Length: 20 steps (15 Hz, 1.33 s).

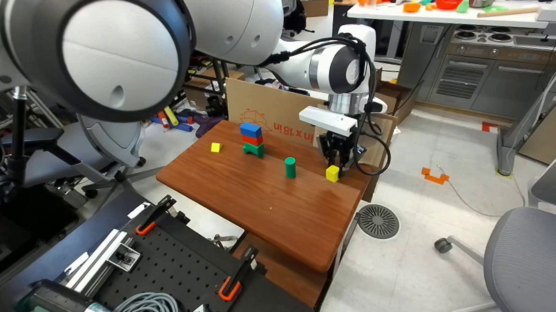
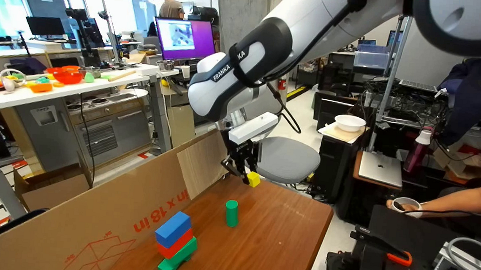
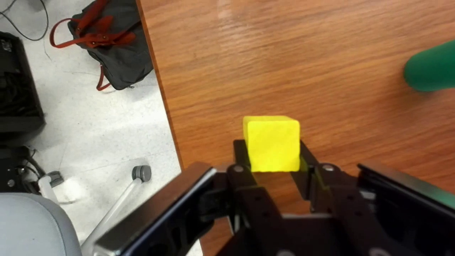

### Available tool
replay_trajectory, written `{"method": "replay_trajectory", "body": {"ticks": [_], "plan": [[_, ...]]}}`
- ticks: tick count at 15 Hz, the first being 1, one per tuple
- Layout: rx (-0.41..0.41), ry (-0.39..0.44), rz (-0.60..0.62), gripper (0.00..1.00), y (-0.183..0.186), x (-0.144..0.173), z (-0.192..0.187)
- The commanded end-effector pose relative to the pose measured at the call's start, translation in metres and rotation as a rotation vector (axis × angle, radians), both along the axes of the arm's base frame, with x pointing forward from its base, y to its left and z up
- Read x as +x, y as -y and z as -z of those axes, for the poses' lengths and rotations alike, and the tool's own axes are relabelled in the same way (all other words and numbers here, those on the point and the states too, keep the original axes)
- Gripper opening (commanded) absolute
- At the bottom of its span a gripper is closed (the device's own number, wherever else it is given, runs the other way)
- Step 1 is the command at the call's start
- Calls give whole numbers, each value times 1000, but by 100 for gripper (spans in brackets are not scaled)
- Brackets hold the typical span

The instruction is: Move the yellow block towards you then away from you

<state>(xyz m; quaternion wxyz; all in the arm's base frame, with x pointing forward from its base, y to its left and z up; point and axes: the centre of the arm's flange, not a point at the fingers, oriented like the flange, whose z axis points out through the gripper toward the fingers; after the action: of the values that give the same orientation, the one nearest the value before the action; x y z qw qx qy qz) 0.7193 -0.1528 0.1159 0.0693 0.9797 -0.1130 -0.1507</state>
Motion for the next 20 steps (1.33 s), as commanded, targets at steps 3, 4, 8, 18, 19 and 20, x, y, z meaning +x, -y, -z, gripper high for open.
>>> {"method": "replay_trajectory", "body": {"ticks": [3, 4, 8, 18, 19, 20], "plan": [[0, -72, 10, 8, 10, 39, 29], [-5, -74, 10, 8, 11, 41, 32], [-41, -64, 1, 8, 11, 46, 42], [-40, -52, -103, 100, -8, 15, -1], [-34, -38, -133, 100, -12, 6, -18], [-32, -17, -161, 100, -16, -3, -38]]}}
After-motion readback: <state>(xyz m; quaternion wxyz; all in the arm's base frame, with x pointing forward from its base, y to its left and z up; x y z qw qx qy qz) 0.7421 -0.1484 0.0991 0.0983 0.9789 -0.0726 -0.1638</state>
